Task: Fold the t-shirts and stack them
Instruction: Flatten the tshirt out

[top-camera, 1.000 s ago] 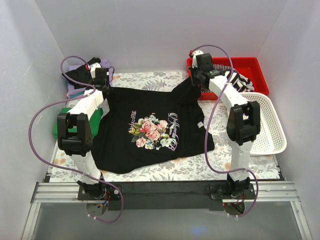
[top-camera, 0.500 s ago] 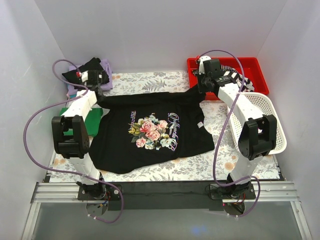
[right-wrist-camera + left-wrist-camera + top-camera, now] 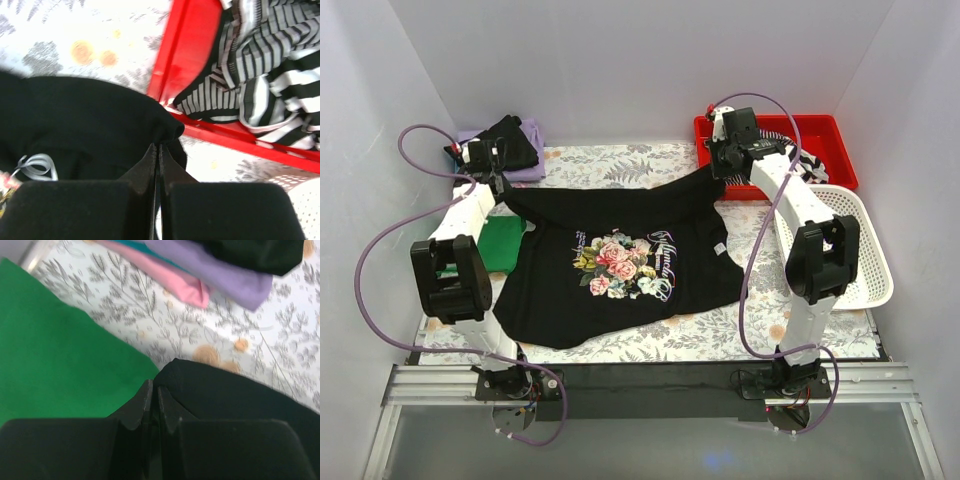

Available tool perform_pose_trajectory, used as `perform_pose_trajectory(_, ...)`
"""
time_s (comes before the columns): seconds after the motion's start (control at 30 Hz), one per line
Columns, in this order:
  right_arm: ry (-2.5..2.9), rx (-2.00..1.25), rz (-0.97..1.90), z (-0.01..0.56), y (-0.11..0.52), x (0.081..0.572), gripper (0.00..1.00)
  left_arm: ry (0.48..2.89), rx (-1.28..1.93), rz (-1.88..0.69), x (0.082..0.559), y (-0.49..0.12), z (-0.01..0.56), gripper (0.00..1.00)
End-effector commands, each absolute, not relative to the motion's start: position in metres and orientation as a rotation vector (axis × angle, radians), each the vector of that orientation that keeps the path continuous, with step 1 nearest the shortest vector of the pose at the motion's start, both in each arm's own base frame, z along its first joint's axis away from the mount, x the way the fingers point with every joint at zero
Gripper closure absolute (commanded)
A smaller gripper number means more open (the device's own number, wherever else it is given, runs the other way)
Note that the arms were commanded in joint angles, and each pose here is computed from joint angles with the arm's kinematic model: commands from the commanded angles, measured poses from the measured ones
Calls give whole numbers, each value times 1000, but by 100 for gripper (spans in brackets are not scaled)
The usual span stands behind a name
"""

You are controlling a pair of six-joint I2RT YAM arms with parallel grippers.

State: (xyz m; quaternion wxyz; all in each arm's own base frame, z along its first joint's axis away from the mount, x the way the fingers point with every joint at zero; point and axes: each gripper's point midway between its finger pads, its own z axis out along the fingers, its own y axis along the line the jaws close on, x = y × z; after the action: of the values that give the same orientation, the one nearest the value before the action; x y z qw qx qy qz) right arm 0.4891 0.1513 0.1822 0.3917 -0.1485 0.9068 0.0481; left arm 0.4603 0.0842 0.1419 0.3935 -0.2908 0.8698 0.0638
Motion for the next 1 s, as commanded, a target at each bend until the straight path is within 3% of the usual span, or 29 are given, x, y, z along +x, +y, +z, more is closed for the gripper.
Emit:
perform_pose_trajectory(0.0, 2262, -417, 281, 207, 166, 468, 99, 2141, -693, -36, 449, 58, 180, 100)
perform_pose_trajectory(0.23, 2303, -437, 451, 188, 175, 414, 99, 2145, -657, -246, 419, 24, 191, 100)
perform_pose_trajectory(0.37, 2324, -446, 488, 180, 175, 392, 99, 2193, -640, -234, 396, 21, 181, 100)
perform_pose_trajectory(0.53, 2420, -402, 432, 156, 159, 368, 99, 2341, -741, -93, 356, 33, 133, 100)
perform_pose_trajectory(0.67, 2510, -310, 378, 130, 146, 348, 99, 2379, -865, 194, 323, 66, 102, 100)
perform_pose_trajectory(0.8, 2568, -140, 95, 105, 103, 338, 99, 2375, -945, 394, 293, 87, 81, 100)
perform_pose_trajectory(0.97, 2604, -95, 39, 90, 94, 332, 99, 2413, -942, 382, 300, 84, 75, 100)
